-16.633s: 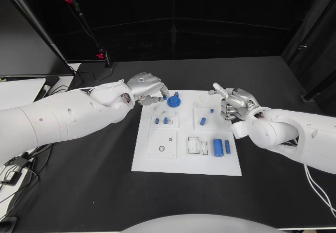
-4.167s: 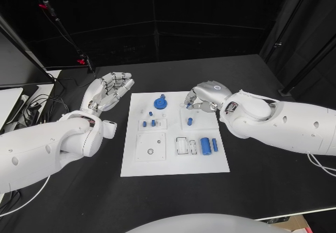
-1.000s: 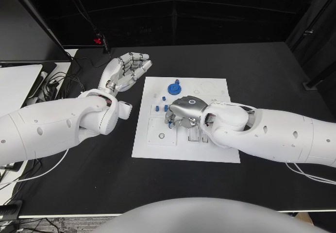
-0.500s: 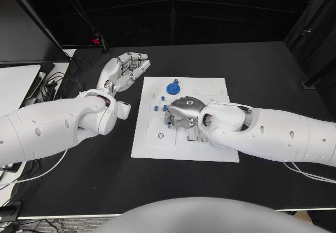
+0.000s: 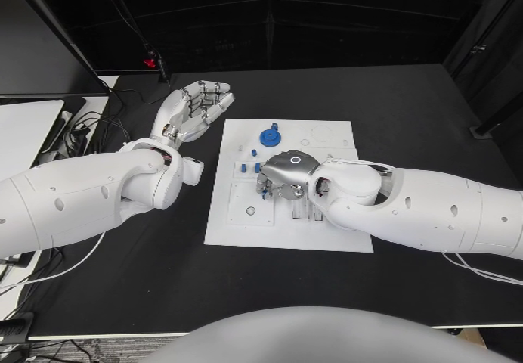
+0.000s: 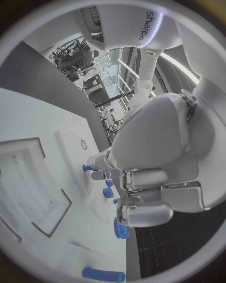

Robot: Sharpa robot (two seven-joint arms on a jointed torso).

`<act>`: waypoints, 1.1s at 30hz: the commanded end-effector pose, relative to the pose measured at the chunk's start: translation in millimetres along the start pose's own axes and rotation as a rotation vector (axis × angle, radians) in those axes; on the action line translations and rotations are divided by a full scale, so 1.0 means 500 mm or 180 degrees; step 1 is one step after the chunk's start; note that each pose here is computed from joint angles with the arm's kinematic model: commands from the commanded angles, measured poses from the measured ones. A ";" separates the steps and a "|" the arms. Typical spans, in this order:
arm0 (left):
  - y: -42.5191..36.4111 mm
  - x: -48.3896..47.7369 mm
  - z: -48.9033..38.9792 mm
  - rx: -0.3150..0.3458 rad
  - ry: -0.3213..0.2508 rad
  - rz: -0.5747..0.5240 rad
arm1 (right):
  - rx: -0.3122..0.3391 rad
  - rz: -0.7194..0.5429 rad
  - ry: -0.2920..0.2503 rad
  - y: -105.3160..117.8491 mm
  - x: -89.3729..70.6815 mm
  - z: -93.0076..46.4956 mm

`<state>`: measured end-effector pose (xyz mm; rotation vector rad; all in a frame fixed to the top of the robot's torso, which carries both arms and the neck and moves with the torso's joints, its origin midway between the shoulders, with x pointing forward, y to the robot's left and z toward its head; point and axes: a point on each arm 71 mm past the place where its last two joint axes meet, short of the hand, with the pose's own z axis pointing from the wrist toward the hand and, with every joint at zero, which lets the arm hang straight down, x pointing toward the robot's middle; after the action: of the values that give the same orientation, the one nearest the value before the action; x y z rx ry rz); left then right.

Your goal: Assemble the parts on the task board

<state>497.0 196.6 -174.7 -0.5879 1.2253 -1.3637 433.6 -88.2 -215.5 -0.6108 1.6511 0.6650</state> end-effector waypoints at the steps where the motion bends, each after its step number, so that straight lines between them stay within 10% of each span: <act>1: -0.016 0.002 0.001 0.0319 0.0013 -0.0017 | -0.0006 -0.0051 0.0045 0.003 0.001 0.001; 33: -0.014 0.002 0.001 0.0310 0.0018 -0.0021 | -0.0022 -0.0011 -0.0104 0.006 -0.004 -0.001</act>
<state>497.1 196.4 -175.3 -0.5883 1.2262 -1.3635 431.4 -86.8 -217.3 -0.6211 1.6610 0.6587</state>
